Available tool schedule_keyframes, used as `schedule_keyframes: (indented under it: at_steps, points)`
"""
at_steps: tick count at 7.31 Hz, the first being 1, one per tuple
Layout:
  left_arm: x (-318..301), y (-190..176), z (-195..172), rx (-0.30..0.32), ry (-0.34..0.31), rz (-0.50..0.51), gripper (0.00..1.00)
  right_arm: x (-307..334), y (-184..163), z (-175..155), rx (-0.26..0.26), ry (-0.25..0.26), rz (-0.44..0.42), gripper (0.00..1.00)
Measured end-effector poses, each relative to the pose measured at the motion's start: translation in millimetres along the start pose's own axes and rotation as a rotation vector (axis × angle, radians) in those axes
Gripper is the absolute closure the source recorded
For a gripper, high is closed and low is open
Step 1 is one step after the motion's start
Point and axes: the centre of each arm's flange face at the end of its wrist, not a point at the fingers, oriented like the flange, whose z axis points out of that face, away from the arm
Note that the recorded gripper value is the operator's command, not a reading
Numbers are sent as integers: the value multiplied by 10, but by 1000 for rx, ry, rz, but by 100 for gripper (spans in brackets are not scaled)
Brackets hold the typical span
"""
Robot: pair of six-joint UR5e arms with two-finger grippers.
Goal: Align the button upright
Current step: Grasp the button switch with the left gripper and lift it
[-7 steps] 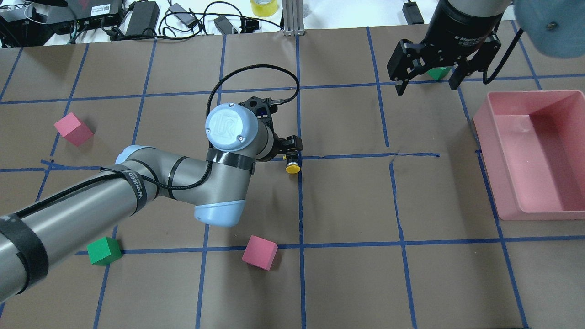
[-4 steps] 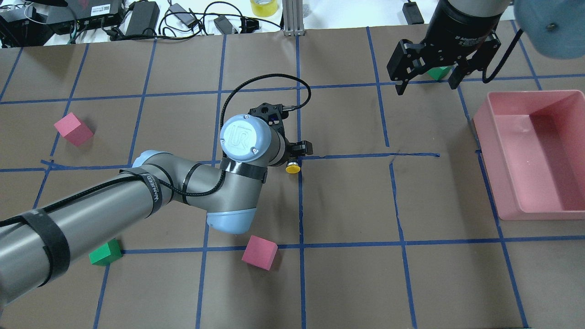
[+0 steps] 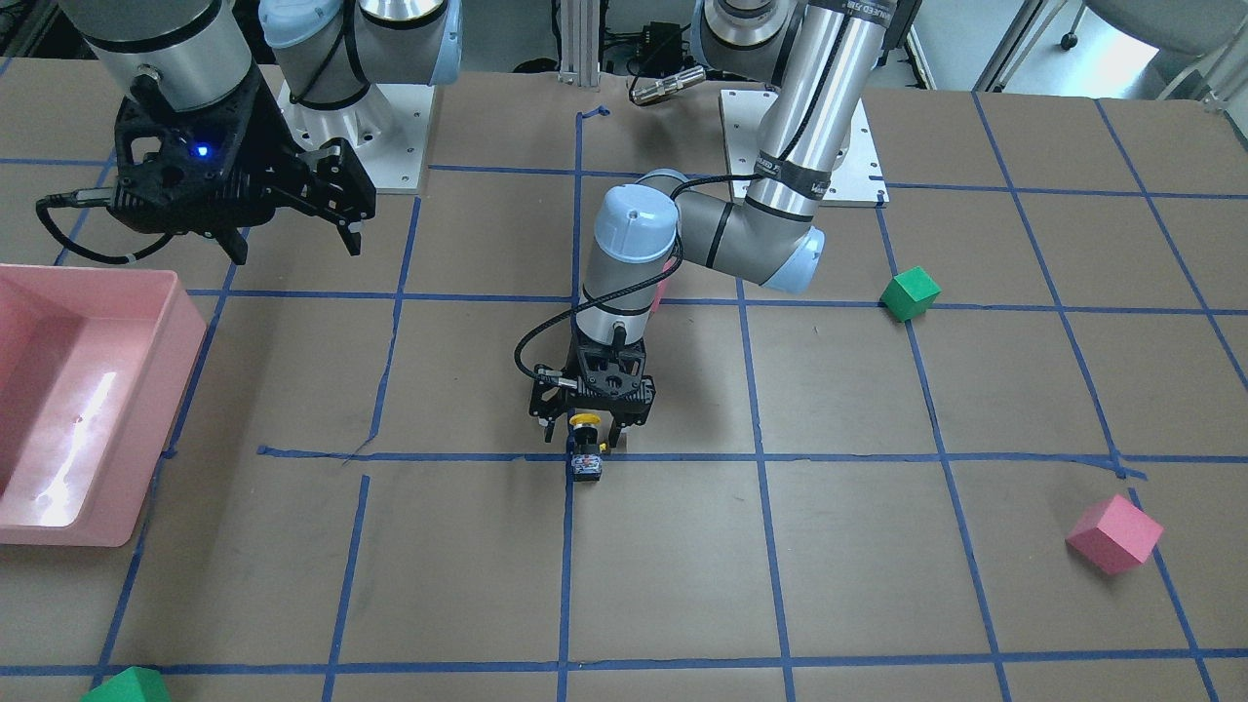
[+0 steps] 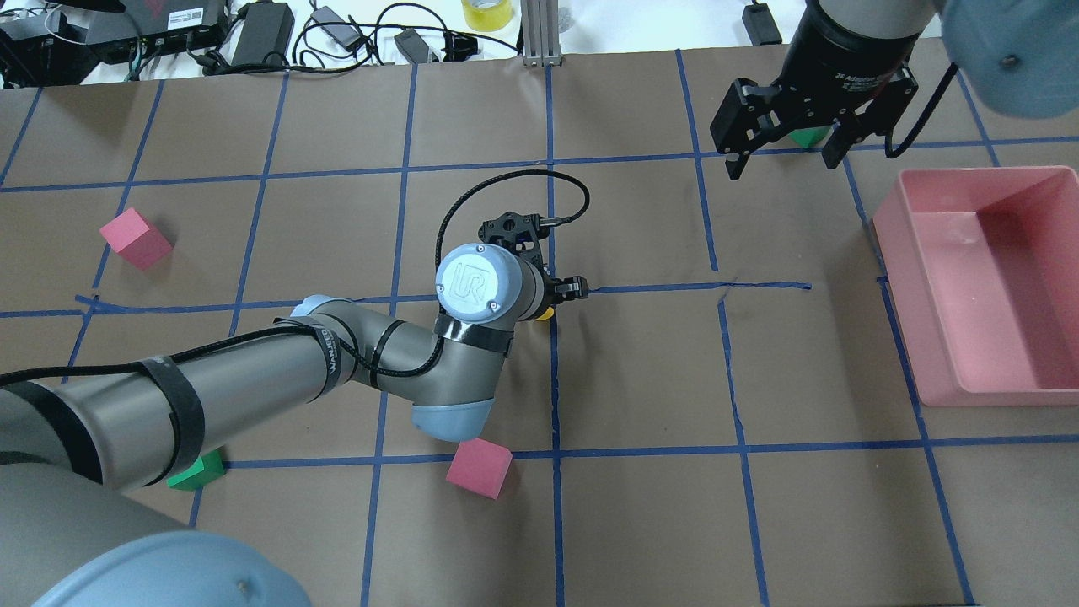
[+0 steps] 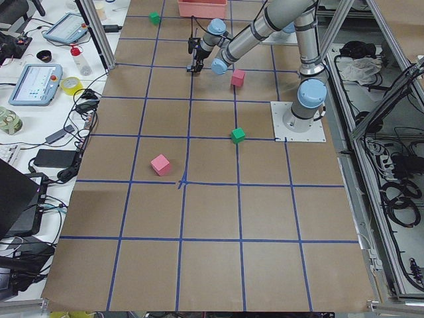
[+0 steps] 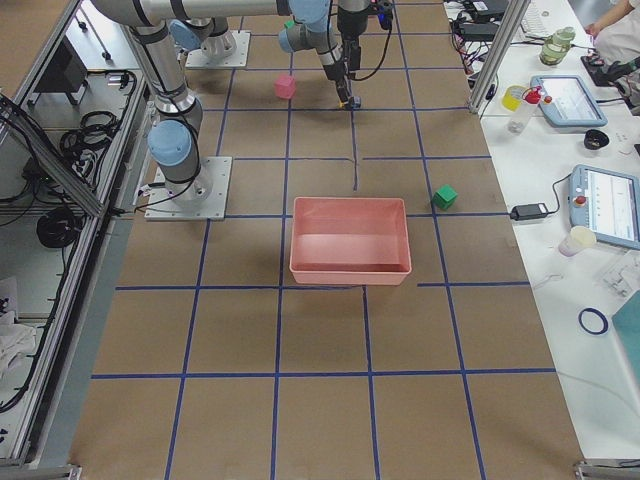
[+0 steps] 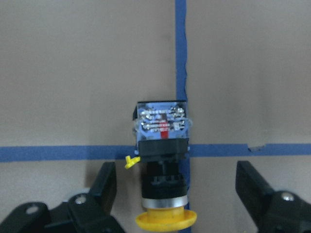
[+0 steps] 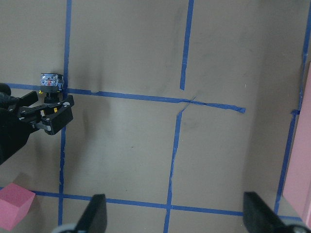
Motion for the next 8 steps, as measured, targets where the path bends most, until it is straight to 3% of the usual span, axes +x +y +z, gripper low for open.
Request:
schedule_keyframes:
  at_steps: [1, 2, 5, 8]
  points:
    - [-5, 12, 21, -5, -1, 5, 88, 3, 1, 5, -1, 1, 0, 0]
    - [-7, 16, 31, -13, -4, 15, 100, 7, 1, 7, -2, 2, 0, 0]
    - [22, -27, -44, -79, -22, 20, 100, 8, 3, 10, -3, 3, -1, 0]
    - [249, -461, -333, -174, -47, -36, 100, 11, 3, 10, -3, 8, -2, 0]
